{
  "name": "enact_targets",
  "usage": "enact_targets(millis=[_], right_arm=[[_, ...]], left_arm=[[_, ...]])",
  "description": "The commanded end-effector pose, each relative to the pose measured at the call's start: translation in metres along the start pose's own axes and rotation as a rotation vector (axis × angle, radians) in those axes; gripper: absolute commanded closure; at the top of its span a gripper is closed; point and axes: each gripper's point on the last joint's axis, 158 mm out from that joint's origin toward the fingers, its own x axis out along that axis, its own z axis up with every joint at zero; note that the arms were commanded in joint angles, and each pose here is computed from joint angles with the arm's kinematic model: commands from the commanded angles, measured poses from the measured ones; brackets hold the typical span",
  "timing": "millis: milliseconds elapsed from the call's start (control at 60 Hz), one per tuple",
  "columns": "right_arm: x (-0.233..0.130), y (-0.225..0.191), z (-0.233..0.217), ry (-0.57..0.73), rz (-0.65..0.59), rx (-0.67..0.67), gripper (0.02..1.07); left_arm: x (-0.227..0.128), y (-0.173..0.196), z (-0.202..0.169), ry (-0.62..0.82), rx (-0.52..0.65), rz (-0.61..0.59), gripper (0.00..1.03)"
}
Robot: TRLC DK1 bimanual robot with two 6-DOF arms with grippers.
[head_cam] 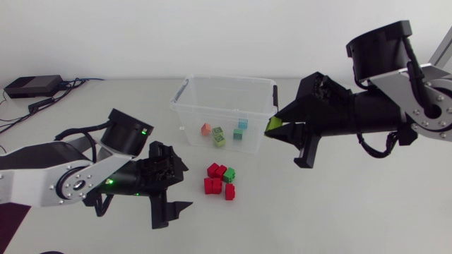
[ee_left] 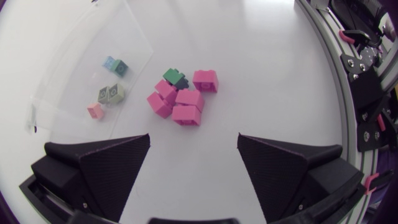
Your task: Pick up the duplo bricks and place them in the container
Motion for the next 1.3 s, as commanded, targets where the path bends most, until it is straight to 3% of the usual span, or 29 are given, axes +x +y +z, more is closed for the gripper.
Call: enact_targets(millis=[0, 517, 617, 750, 867, 950, 1033, 1083, 1117, 1133, 1167, 1283], right_arm=[[-0.009, -0.014, 0.012, -0.022, -0.039, 0.025, 0.93], [-0.011, -0.081, 0.048, -0.112, -0.182, 0.084, 0.92], [-0.006, -0.088, 0.05, -0.119, -0.186, 0.092, 0.92], [0.006, -0.098, 0.046, -0.127, -0.198, 0.109, 0.92], [0.023, -0.108, 0.044, -0.132, -0.203, 0.129, 0.92], [0.038, -0.116, 0.039, -0.128, -0.198, 0.151, 0.91], [0.053, -0.119, 0.035, -0.125, -0.197, 0.165, 0.71], [0.063, -0.121, 0.031, -0.11, -0.203, 0.166, 0.46], [0.066, -0.12, 0.029, -0.105, -0.2, 0.167, 0.37], [0.069, -0.121, 0.027, -0.1, -0.199, 0.17, 0.28], [0.071, -0.122, 0.027, -0.1, -0.202, 0.171, 0.22], [0.07, -0.122, 0.028, -0.106, -0.211, 0.175, 0.18]], left_arm=[[0.017, -0.009, -0.006, 0.013, 0.023, -0.035, 0.05], [0.088, 0.014, -0.003, 0.007, -0.068, -0.06, 0.06], [0.094, 0.015, -0.003, 0.005, -0.074, -0.073, 0.15], [0.097, 0.012, -0.004, 0.003, -0.079, -0.089, 0.34], [0.098, 0.011, -0.005, 0.0, -0.087, -0.098, 0.68], [0.093, 0.011, -0.007, -0.007, -0.1, -0.108, 0.71], [0.082, 0.011, -0.004, -0.017, -0.096, -0.096, 0.73], [0.073, 0.013, -0.002, -0.027, -0.095, -0.079, 0.73], [0.068, 0.015, 0.0, -0.032, -0.096, -0.072, 0.73], [0.063, 0.017, 0.0, -0.034, -0.097, -0.063, 0.73], [0.057, 0.02, 0.0, -0.037, -0.099, -0.052, 0.73], [0.03, 0.028, 0.006, -0.061, -0.092, -0.01, 0.73]])
